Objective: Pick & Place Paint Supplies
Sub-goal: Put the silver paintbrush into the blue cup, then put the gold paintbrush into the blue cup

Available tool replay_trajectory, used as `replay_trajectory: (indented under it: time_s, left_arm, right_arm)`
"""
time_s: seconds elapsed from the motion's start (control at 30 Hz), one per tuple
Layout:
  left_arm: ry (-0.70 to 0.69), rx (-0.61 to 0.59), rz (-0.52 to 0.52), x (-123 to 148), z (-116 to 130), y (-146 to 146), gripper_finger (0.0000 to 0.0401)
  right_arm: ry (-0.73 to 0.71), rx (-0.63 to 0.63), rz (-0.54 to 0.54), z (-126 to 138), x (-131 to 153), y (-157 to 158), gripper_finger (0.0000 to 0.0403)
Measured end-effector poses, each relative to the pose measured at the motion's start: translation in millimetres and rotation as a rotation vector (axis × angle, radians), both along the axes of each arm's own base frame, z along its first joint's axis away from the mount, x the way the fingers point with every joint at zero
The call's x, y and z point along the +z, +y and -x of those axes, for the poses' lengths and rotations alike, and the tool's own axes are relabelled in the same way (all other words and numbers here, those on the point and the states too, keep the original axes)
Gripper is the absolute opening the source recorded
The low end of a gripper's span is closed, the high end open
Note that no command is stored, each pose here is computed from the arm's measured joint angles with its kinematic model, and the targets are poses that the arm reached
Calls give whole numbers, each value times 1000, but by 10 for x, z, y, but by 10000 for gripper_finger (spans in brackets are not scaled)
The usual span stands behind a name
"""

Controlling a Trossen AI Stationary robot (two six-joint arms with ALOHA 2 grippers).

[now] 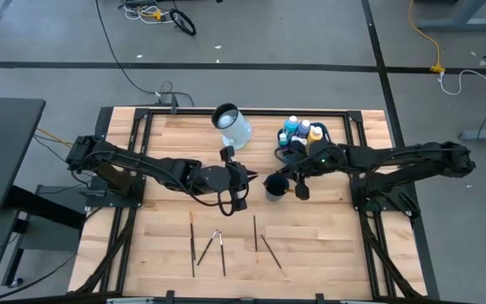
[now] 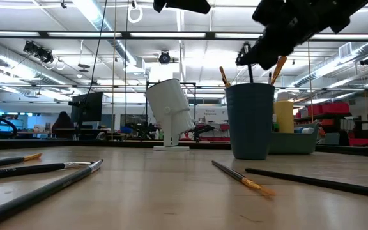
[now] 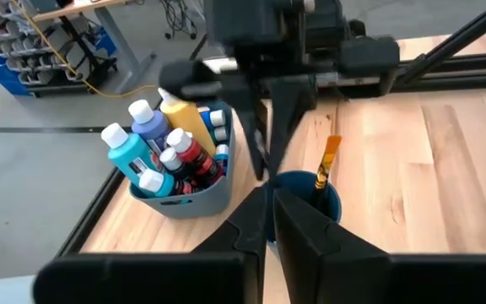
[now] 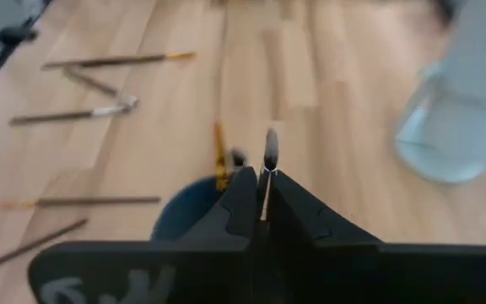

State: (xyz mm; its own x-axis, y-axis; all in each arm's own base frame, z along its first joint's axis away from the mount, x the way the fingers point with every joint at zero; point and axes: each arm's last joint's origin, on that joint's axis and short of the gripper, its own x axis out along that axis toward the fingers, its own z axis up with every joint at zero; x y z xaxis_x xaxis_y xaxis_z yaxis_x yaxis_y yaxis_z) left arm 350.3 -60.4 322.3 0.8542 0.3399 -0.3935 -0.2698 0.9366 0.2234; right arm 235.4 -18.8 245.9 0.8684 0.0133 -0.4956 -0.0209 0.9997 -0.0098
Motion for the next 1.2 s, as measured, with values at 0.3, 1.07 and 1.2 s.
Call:
replay_trajectory:
  time_s: [0.3, 1.07, 1.2]
  left_arm:
    - [19, 23, 57, -123, 22, -3, 16]
    - [436, 276, 419, -964, 461, 43, 57]
    - [579, 347, 561, -1029, 600, 1, 72]
  right_arm:
    - [103, 77, -36, -210, -314, -73, 34]
    - [94, -33, 13, -284, -369, -133, 127]
    - [-7, -33, 24, -293, -243, -132, 126]
